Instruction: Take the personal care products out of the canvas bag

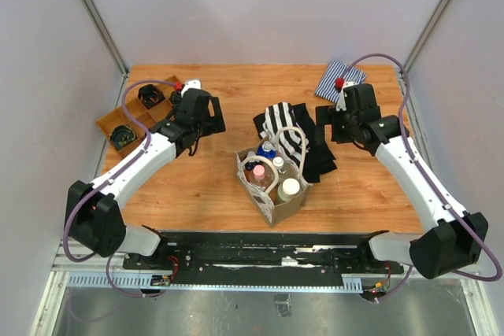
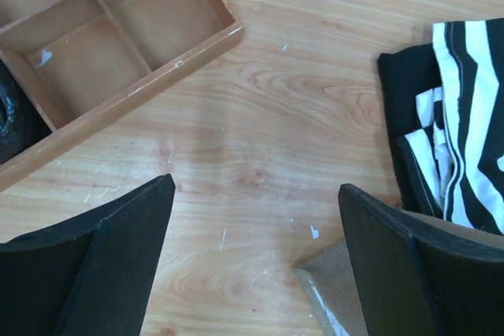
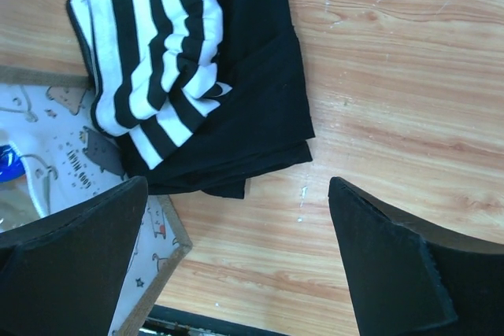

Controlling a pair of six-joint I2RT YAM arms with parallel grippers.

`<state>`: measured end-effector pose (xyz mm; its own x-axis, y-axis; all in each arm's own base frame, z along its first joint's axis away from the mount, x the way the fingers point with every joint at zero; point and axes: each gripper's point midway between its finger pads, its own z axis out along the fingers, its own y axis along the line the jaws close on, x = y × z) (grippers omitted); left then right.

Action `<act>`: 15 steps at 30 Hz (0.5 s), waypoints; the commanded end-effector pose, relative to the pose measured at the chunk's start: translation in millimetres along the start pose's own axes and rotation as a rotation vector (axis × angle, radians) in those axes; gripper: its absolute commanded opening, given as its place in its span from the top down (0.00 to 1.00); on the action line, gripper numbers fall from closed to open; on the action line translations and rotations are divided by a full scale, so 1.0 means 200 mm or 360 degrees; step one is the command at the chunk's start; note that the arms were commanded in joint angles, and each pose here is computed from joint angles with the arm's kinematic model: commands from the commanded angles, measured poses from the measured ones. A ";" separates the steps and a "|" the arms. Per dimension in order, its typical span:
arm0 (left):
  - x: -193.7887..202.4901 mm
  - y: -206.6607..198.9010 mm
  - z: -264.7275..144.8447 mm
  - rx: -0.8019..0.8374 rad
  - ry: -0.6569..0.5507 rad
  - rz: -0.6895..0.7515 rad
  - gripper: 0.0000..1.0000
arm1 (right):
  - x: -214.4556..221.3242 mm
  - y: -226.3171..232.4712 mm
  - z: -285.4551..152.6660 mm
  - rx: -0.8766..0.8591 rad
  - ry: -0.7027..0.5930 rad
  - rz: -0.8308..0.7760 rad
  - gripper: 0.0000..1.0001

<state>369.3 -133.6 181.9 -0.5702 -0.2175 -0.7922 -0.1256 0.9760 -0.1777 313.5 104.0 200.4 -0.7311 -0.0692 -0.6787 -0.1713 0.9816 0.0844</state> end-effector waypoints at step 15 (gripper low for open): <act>0.12 -0.02 -0.07 0.0160 0.0096 -0.0078 0.15 | -0.06 0.17 0.28 -0.0248 0.0121 0.0001 0.98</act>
<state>349.7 -138.8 167.3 -0.6189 -0.2402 -0.7478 -0.0936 0.9679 -0.2334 319.9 133.7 185.1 -0.7588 -0.1030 -0.6431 -0.2450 0.9601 0.1352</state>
